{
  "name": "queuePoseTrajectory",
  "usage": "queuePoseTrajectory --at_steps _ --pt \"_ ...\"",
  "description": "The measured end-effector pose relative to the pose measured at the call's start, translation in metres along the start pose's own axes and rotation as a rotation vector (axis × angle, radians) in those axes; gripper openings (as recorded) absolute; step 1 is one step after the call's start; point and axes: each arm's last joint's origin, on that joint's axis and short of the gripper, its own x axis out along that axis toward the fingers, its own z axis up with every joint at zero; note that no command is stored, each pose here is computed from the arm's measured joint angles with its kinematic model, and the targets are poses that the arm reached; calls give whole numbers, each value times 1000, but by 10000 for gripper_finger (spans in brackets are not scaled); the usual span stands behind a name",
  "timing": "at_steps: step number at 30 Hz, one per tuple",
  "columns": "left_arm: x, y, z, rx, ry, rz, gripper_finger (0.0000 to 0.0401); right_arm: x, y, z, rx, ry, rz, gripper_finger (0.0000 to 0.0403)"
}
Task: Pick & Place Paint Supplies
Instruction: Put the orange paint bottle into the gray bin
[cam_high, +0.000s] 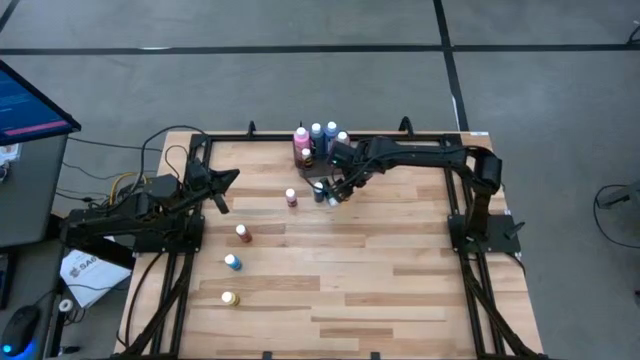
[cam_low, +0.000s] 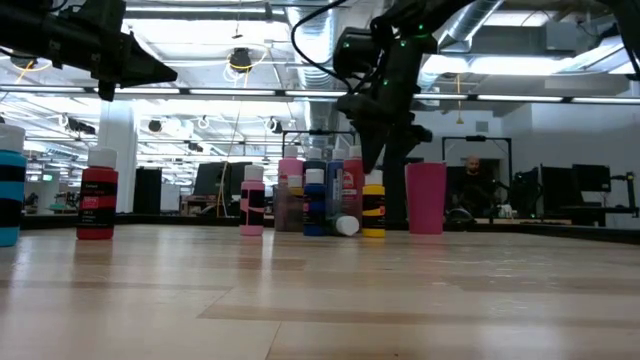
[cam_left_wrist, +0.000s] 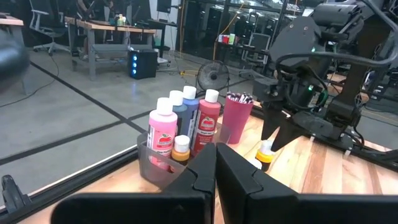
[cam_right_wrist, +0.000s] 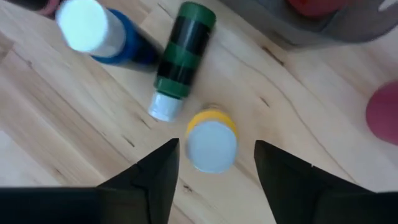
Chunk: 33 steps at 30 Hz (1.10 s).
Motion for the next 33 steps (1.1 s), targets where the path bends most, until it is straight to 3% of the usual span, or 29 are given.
queuePoseTrajectory --at_steps 12,17,24,28,33 --pt "0 0 0 -1 0 0 2 20 6 0 -37 37 -23 158" --pt "0 0 0 0 0 -1 2 16 8 -2 -30 26 -16 108" --pt "0 0 0 0 0 0 2 12 7 -1 -10 13 -9 108" --pt "0 0 0 0 0 -1 2 0 10 4 -7 3 -4 108" --pt "0 0 0 0 0 0 2 -39 20 28 -2 -136 24 108"
